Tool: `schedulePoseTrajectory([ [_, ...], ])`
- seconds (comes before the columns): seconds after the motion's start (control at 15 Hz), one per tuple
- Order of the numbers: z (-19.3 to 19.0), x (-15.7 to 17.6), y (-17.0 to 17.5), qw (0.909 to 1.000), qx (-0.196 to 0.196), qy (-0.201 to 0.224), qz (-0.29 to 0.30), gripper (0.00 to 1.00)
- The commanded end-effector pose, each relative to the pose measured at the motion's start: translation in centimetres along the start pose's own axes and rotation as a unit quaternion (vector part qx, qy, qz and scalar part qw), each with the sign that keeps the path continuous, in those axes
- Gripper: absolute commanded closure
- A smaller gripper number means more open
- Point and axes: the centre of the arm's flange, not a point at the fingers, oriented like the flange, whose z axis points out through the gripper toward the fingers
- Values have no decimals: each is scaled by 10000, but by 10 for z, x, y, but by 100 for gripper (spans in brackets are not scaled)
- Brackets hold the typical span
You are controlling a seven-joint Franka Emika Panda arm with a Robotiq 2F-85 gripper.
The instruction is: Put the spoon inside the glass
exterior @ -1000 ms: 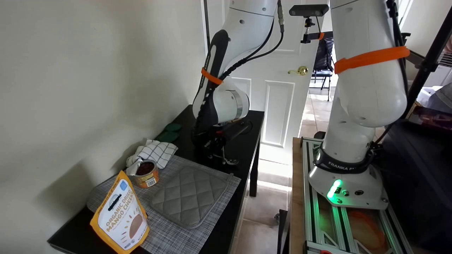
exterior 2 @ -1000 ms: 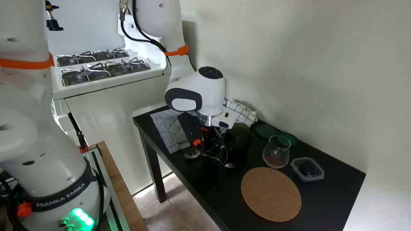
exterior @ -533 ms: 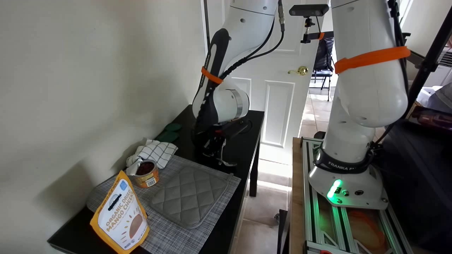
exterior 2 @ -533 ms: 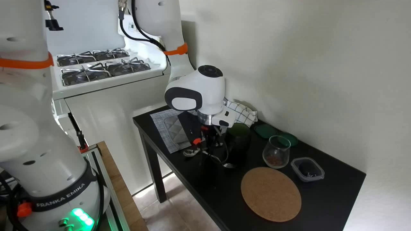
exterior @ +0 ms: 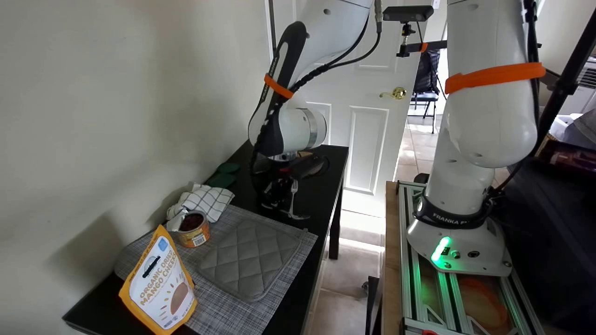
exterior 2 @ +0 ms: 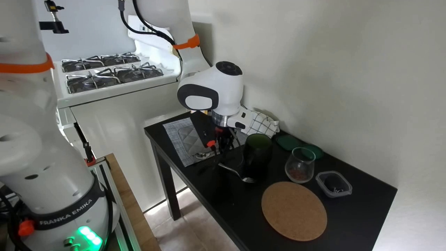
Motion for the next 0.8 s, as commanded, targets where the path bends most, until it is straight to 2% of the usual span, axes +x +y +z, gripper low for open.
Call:
schedulePoseTrajectory([
  [0.0, -45, -10, -13, 9988, 455, 73, -142, 98],
  [0.13, -70, -4, -20, 9963, 722, 451, -150, 98],
  [0.33, -114, 8, -23, 9850, 1175, 1264, 73, 98],
  [0.53, -158, 25, -14, 9675, 1528, 1931, 571, 98],
  [0.73, -194, 53, 11, 9435, 1662, 2676, 1031, 98],
])
